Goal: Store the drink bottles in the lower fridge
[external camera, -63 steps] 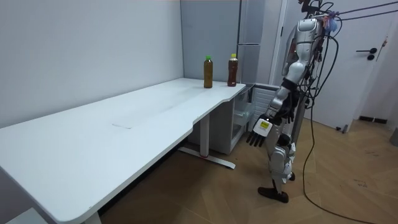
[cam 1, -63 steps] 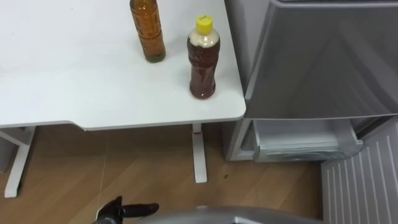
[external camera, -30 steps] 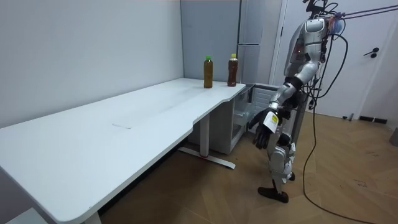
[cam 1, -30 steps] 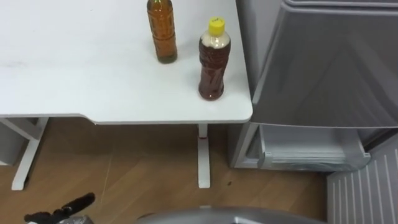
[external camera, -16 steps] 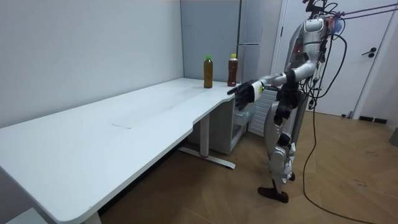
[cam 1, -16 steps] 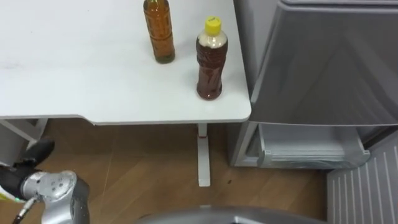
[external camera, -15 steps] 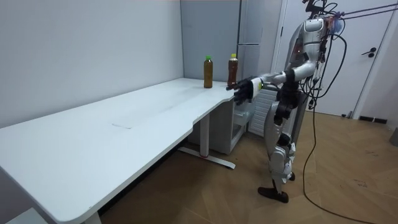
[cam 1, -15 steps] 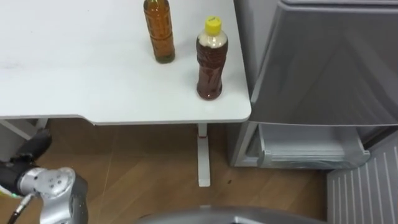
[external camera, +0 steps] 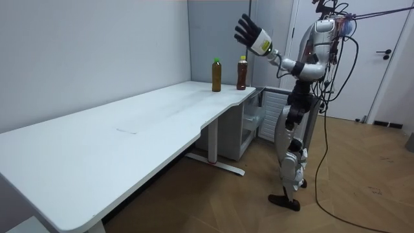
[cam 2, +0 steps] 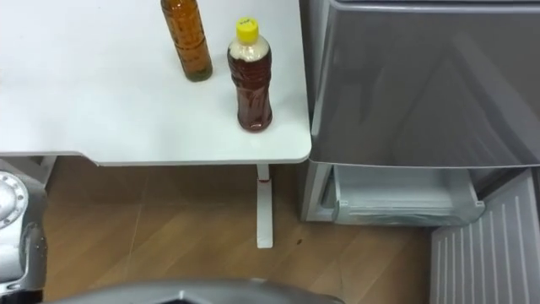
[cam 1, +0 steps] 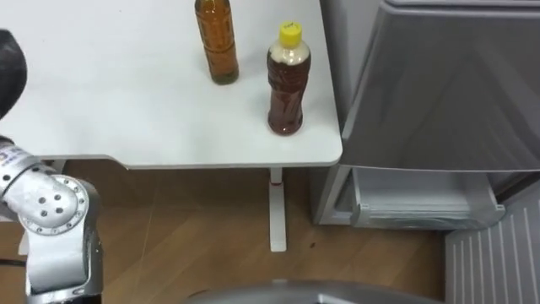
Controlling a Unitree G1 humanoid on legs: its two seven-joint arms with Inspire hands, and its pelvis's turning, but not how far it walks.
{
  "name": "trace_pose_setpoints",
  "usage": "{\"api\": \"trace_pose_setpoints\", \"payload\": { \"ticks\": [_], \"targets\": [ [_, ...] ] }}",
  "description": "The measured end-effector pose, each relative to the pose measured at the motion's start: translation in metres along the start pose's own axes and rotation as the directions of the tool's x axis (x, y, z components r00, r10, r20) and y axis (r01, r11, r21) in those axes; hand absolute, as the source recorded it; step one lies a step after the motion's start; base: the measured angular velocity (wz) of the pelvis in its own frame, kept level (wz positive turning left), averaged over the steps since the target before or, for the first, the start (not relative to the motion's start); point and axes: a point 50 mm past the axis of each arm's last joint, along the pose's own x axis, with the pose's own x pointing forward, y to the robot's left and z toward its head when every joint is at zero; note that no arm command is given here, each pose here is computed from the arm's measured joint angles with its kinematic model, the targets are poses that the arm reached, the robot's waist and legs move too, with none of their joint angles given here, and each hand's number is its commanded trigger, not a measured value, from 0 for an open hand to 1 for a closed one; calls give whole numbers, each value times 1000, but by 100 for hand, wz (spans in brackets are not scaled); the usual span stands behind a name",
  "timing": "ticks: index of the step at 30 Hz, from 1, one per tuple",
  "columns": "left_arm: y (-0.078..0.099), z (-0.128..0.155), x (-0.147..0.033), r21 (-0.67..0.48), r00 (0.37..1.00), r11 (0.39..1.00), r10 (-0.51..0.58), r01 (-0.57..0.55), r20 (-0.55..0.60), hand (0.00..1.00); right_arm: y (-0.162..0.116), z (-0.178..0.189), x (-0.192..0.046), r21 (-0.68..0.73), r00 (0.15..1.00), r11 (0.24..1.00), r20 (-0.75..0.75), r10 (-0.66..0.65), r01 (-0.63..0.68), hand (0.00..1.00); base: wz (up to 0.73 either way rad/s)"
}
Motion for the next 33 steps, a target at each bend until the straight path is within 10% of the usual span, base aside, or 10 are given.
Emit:
{"api": "trace_pose_setpoints", "payload": {
  "ticks": [12,23,33],
  "targets": [
    [-48,43,-3,-125,921,923,-338,365,192,0,-2,3,0,-38,999,999,26,20,-19,0,0],
    [-86,58,-35,-118,653,649,-707,752,271,0,-8,21,1,-179,997,982,25,69,-64,0,-3],
    [-99,54,-47,-263,473,414,-852,871,224,0,-10,29,1,-214,998,976,42,52,-42,0,0]
  ]
}}
